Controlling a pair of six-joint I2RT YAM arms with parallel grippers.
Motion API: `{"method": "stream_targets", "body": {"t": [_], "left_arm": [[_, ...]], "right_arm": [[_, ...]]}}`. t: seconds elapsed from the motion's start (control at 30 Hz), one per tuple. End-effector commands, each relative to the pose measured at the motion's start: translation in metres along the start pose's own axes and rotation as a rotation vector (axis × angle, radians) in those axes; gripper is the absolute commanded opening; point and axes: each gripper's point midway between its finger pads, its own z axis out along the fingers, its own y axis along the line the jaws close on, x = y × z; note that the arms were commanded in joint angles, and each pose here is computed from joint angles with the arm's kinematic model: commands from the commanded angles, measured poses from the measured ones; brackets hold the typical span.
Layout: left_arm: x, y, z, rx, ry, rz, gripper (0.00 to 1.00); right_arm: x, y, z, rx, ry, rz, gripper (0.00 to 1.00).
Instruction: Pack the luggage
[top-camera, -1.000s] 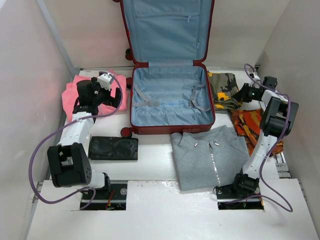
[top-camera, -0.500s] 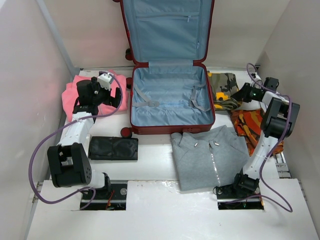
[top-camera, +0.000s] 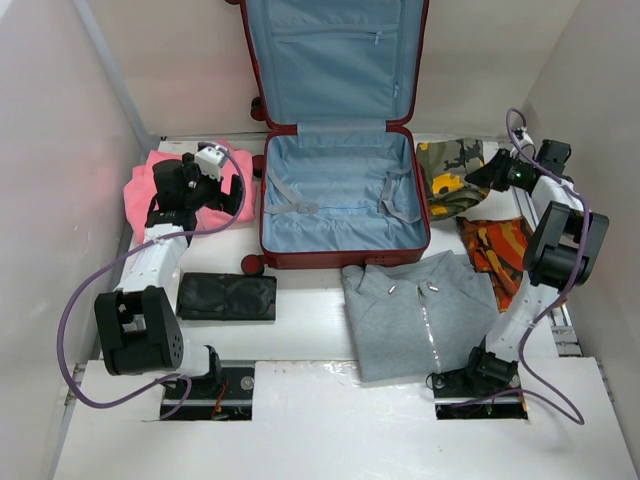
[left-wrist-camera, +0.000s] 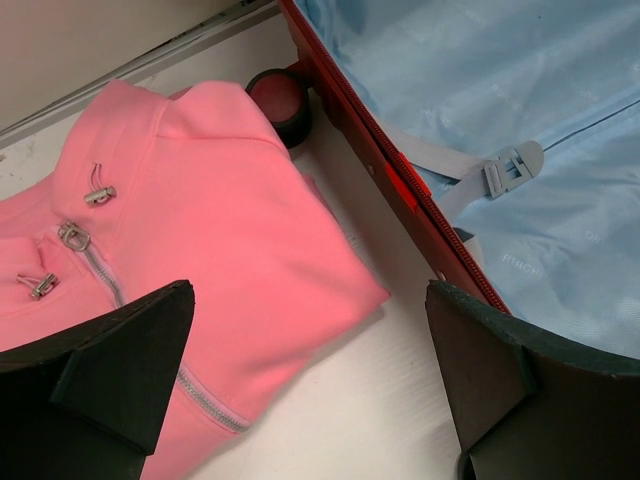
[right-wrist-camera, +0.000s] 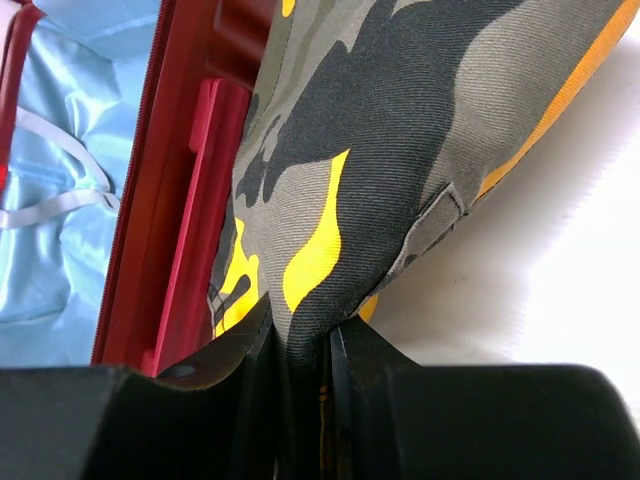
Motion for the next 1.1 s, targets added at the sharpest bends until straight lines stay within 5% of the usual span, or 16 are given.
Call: {"method": "stream_targets", "body": {"t": [0.0,1.07], "left_arm": [[-0.037,0.001,-0.01,-0.009,-0.096,0.068,1.0],[-0.034,0.0,-0.01,-0.013,-0.107,0.083,1.0]], "right_arm": [[-0.055,0.054,-0.023,-0.085,-0.113,-0.145,0.0],[-0.111,0.101,-0.064,-0.064,-0.238,-0.245,0.0]]}}
